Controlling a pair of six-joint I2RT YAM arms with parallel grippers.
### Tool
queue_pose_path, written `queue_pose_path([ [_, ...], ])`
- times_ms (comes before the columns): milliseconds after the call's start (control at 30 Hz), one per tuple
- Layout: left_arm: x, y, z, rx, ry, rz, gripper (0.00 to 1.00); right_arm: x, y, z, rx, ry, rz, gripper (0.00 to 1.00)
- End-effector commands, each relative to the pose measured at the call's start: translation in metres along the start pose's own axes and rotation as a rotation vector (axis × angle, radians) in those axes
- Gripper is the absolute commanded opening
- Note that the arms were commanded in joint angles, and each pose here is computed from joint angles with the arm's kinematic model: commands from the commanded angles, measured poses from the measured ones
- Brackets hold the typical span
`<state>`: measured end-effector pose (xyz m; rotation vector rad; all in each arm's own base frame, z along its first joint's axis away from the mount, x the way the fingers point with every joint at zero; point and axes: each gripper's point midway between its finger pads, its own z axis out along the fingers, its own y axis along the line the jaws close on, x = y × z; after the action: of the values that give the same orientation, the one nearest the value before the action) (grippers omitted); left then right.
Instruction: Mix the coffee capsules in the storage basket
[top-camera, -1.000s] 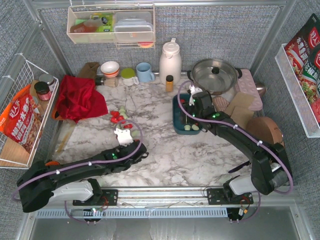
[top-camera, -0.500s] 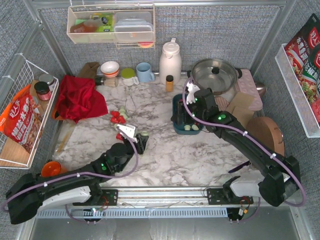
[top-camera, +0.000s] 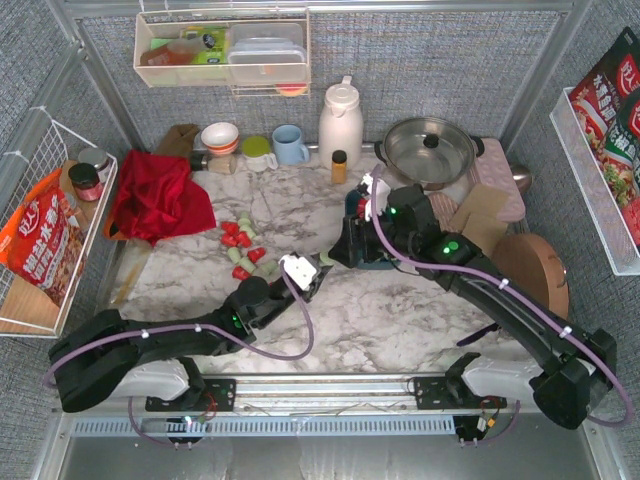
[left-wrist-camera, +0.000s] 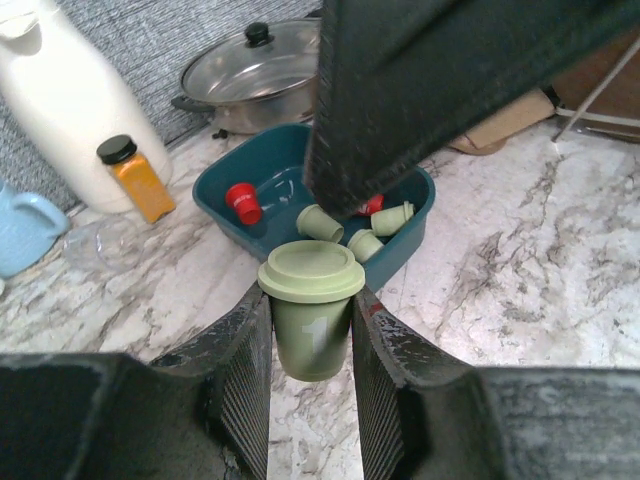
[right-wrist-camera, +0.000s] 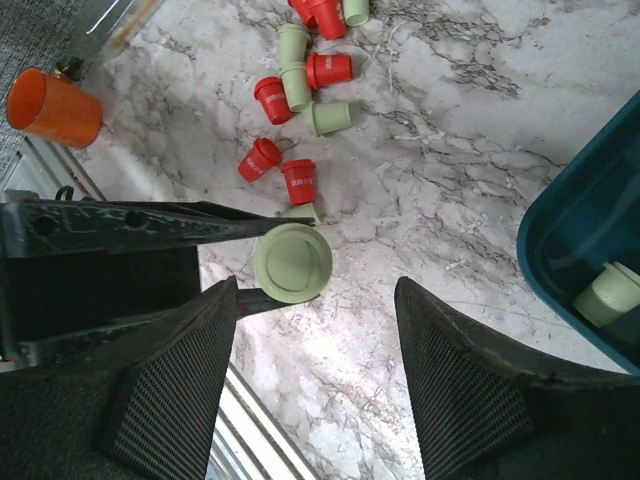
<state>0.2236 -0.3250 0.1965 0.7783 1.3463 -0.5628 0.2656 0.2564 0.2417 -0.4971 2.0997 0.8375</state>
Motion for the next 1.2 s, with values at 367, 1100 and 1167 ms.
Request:
queue_pose_path([
  [367,-0.030,-0.021,-0.002,0.113,-0.198,0.054,0.34,0.013,0.015,0.005,-0.077,0.040,0.019,0.68],
  [1100,-0.027,-0.001,0.001,-0.011,-0.165,0.030,0.58,0.032,0.013,0.020,-0.057,0.101,0.084,0.30],
  [1167,-0.024,0.005,-0.002,-0.042,-0.156,0.016,0.74,0.027,0.008,0.021,-0.029,0.075,0.091,0.28],
])
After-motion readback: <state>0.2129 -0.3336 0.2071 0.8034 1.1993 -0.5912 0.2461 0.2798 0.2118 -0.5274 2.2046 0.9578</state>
